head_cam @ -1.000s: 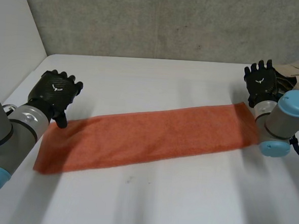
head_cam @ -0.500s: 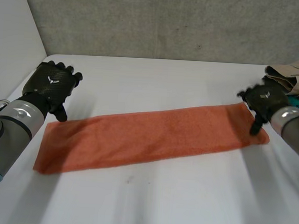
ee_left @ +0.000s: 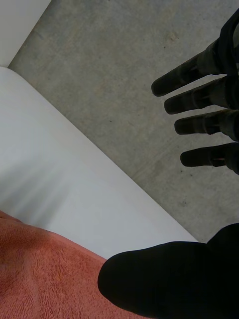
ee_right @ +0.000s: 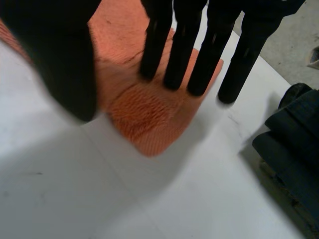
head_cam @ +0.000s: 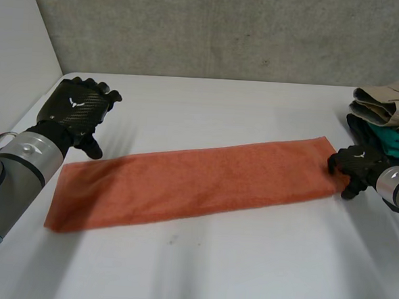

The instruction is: Fold the laundry.

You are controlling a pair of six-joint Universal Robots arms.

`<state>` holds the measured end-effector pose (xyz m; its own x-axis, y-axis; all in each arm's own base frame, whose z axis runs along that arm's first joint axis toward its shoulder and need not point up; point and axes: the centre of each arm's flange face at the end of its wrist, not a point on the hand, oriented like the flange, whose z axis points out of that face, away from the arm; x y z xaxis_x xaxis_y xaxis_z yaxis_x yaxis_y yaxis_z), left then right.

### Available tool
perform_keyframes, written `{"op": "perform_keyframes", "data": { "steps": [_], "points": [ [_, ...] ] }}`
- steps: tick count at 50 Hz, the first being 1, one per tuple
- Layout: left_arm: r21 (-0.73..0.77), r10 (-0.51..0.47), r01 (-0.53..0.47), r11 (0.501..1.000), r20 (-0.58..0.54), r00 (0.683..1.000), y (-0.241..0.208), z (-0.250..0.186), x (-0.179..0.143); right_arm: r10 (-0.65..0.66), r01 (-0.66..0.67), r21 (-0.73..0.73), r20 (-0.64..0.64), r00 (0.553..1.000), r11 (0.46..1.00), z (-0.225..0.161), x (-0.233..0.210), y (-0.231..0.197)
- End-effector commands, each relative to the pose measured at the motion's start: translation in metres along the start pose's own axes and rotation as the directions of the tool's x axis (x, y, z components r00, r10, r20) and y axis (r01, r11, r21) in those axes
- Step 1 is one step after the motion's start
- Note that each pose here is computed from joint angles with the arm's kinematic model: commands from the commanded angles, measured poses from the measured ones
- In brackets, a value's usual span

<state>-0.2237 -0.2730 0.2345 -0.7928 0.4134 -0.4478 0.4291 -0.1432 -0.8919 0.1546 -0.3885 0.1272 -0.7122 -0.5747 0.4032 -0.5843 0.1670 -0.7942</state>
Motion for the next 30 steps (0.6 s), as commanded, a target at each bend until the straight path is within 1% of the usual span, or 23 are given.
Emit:
{"op": "perform_keyframes", "data": {
  "steps": [1, 4, 5, 8, 12, 13, 15, 17, 20, 21, 23, 24, 25, 27, 28, 29, 30],
  "points": [
    [-0.002, 0.000, 0.000, 1.000, -0.001, 1.000, 0.000, -0.001, 0.001, -0.029, 0.032, 0.015, -0.180, 0.983, 0.999, 0.008, 0.024, 0.008],
    [0.003, 0.001, -0.001, 1.000, 0.002, 1.000, -0.002, -0.001, 0.000, -0.039, 0.036, -0.018, -0.267, 0.963, 0.999, 0.003, 0.040, 0.014],
    [0.005, 0.002, -0.002, 1.000, 0.001, 1.000, -0.002, -0.001, 0.000, -0.043, 0.033, -0.035, -0.306, 0.951, 0.999, -0.004, 0.048, 0.014],
    [0.018, 0.005, -0.005, 1.000, 0.008, 1.000, -0.007, -0.003, -0.002, -0.063, 0.047, -0.054, -0.345, 0.937, 0.997, -0.016, 0.060, 0.013],
    [0.031, 0.006, -0.006, 0.999, 0.017, 1.000, -0.011, -0.007, -0.004, -0.150, 0.105, -0.133, -0.392, 0.908, 0.986, -0.036, 0.081, 0.023],
    [0.032, 0.008, -0.008, 0.999, 0.019, 1.000, -0.012, -0.008, -0.004, -0.202, 0.141, -0.176, -0.405, 0.892, 0.974, -0.043, 0.088, 0.028],
    [0.034, 0.008, -0.008, 0.999, 0.017, 1.000, -0.012, -0.012, -0.003, -0.260, 0.182, -0.221, -0.409, 0.875, 0.958, -0.047, 0.094, 0.033],
    [0.032, 0.008, -0.008, 0.999, 0.017, 1.000, -0.012, -0.015, -0.003, -0.317, 0.226, -0.253, -0.419, 0.851, 0.941, -0.050, 0.100, 0.032],
    [0.037, 0.009, -0.009, 0.999, 0.021, 1.000, -0.014, -0.018, -0.004, -0.344, 0.255, -0.250, -0.443, 0.828, 0.934, -0.056, 0.104, 0.020],
    [0.038, 0.009, -0.010, 0.999, 0.022, 1.000, -0.014, -0.019, -0.004, -0.350, 0.282, -0.211, -0.467, 0.812, 0.936, -0.062, 0.103, 0.000],
    [0.040, 0.009, -0.010, 0.999, 0.026, 1.000, -0.015, -0.020, -0.005, -0.354, 0.322, -0.151, -0.475, 0.805, 0.935, -0.064, 0.091, -0.024],
    [0.041, 0.009, -0.011, 0.999, 0.027, 1.000, -0.015, -0.021, -0.005, -0.357, 0.347, -0.112, -0.475, 0.804, 0.931, -0.064, 0.082, -0.038],
    [0.044, 0.010, -0.011, 0.999, 0.028, 1.000, -0.016, -0.021, -0.005, -0.358, 0.392, -0.024, -0.464, 0.810, 0.920, -0.062, 0.061, -0.062],
    [0.053, 0.010, -0.012, 0.999, 0.033, 0.999, -0.019, -0.022, -0.006, -0.360, 0.428, 0.062, -0.442, 0.821, 0.902, -0.058, 0.037, -0.080],
    [0.054, 0.011, -0.012, 0.998, 0.034, 0.999, -0.019, -0.023, -0.006, -0.363, 0.445, 0.105, -0.430, 0.826, 0.889, -0.057, 0.025, -0.088],
    [0.058, 0.011, -0.013, 0.998, 0.034, 0.999, -0.020, -0.023, -0.006, -0.376, 0.479, 0.196, -0.400, 0.836, 0.856, -0.055, -0.003, -0.105],
    [0.062, 0.012, -0.014, 0.998, 0.036, 0.999, -0.021, -0.024, -0.007, -0.387, 0.497, 0.244, -0.386, 0.837, 0.833, -0.056, -0.017, -0.113]
  ]
}}
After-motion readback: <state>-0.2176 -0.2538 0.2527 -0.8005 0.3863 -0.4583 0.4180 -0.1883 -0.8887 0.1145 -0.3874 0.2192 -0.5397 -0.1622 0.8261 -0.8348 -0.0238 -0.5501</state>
